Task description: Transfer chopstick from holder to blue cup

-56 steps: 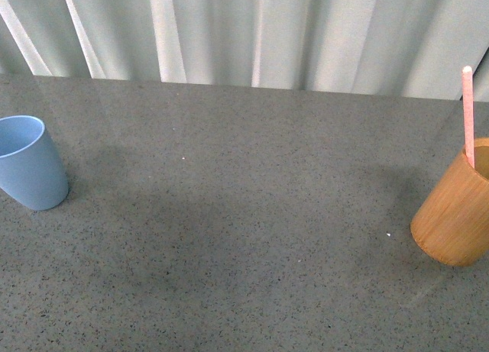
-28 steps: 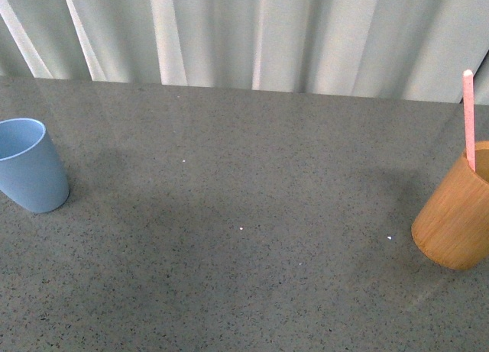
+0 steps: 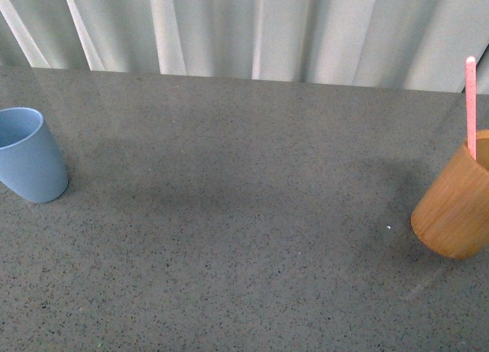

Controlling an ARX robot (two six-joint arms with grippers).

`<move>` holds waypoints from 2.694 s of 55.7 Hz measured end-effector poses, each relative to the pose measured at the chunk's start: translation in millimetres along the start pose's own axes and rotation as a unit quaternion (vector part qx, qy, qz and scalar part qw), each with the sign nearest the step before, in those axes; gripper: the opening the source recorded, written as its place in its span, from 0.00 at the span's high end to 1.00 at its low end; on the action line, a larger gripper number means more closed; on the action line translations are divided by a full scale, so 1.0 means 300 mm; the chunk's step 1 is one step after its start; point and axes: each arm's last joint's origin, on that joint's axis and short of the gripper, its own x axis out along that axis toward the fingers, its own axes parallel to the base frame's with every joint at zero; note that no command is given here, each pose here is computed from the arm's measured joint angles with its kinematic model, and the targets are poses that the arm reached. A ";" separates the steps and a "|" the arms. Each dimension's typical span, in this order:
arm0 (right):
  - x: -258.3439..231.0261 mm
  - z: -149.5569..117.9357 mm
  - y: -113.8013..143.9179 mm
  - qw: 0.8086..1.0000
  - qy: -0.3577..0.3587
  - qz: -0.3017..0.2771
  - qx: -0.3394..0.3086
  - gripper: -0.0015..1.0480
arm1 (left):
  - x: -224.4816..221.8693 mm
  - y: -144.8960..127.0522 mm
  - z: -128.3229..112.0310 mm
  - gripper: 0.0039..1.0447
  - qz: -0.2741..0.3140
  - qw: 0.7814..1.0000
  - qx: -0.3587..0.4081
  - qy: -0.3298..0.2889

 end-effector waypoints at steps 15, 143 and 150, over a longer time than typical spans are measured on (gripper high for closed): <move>0.000 0.000 0.000 1.000 0.000 0.000 0.000 0.10 | 0.141 0.011 0.095 0.06 0.007 0.998 0.005 0.055; 0.000 0.000 0.000 1.000 0.000 0.000 0.000 0.10 | 0.074 -0.528 0.101 0.97 -0.117 0.977 0.159 0.074; 0.000 0.000 0.000 1.000 0.000 0.000 0.000 0.10 | 0.048 -0.646 0.083 0.97 -0.140 0.970 0.187 0.071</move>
